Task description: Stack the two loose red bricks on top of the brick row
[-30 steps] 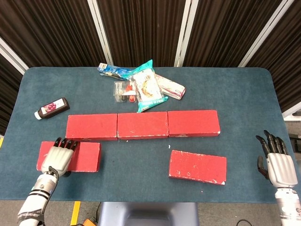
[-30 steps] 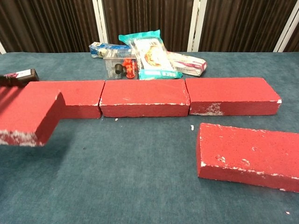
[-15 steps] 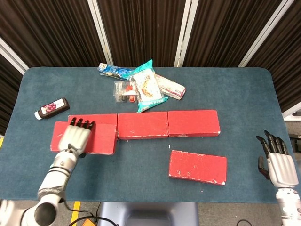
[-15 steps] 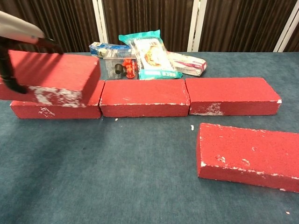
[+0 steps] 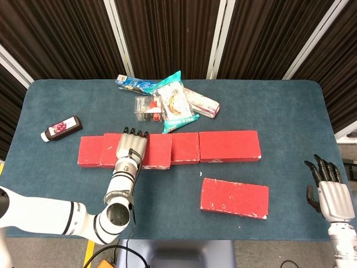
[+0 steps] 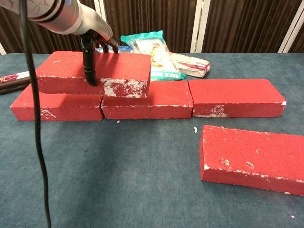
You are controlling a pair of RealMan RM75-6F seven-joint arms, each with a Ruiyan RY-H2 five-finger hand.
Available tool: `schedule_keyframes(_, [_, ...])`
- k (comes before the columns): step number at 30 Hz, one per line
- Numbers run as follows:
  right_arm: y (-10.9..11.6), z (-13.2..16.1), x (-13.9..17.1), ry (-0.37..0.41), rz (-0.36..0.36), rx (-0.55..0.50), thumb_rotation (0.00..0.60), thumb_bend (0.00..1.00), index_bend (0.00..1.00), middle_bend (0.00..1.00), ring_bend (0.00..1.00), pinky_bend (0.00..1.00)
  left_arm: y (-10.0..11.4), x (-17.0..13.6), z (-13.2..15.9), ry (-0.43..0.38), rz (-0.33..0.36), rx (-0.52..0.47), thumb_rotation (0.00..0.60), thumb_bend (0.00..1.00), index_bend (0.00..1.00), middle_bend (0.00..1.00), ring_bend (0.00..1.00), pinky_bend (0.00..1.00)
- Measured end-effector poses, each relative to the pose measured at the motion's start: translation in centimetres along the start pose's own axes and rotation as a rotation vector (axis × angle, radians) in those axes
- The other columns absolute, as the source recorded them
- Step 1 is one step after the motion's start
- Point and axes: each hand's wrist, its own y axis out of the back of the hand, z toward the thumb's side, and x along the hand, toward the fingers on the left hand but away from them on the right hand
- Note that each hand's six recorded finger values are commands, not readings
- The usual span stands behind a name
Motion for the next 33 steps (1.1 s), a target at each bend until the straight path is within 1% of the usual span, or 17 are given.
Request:
schedule_keyframes(5, [-0.2, 0.1, 0.0, 0.001, 0.003, 0.008, 0.6, 0.71, 0.24, 0.08, 0.01, 0.0, 0.1, 0.9, -0.7, 0.028, -0.008, -0.01, 0.6, 0.24, 0.03, 0.14, 0.0, 0.04])
schedule_keyframes(11, [-0.4, 0.2, -0.2, -0.005, 0.01, 0.017, 0.6, 0.71, 0.24, 0.08, 0.01, 0.0, 0.4, 1.5, -1.2, 0.028, 0.006, -0.014, 0.6, 0.24, 0.01, 0.11, 0.0, 0.04])
schedule_keyframes(14, [-0.4, 0.3, -0.1, -0.003, 0.01, 0.017, 0.6, 0.71, 0.24, 0.08, 0.01, 0.0, 0.0, 1.8, -1.4, 0.034, 0.003, 0.0, 0.6, 0.24, 0.0, 0.09, 0.0, 0.04])
schedule_keyframes(18, [-0.3, 0.2, 0.0, -0.006, 0.006, 0.013, 0.6, 0.71, 0.24, 0.08, 0.01, 0.0, -0.5, 2.2, -1.5, 0.035, 0.004, 0.006, 0.6, 0.24, 0.0, 0.08, 0.0, 0.04])
schedule_keyframes(24, [-0.4, 0.2, 0.0, -0.004, 0.008, 0.015, 0.6, 0.71, 0.24, 0.08, 0.01, 0.0, -0.8, 2.9, -1.5, 0.033, 0.018, -0.011, 0.6, 0.24, 0.0, 0.08, 0.0, 0.04])
schedule_keyframes(33, [-0.4, 0.2, 0.0, -0.006, 0.006, 0.015, 0.6, 0.71, 0.24, 0.08, 0.01, 0.0, -1.4, 3.8, -1.4, 0.033, 0.02, -0.024, 0.6, 0.24, 0.0, 0.08, 0.0, 0.04])
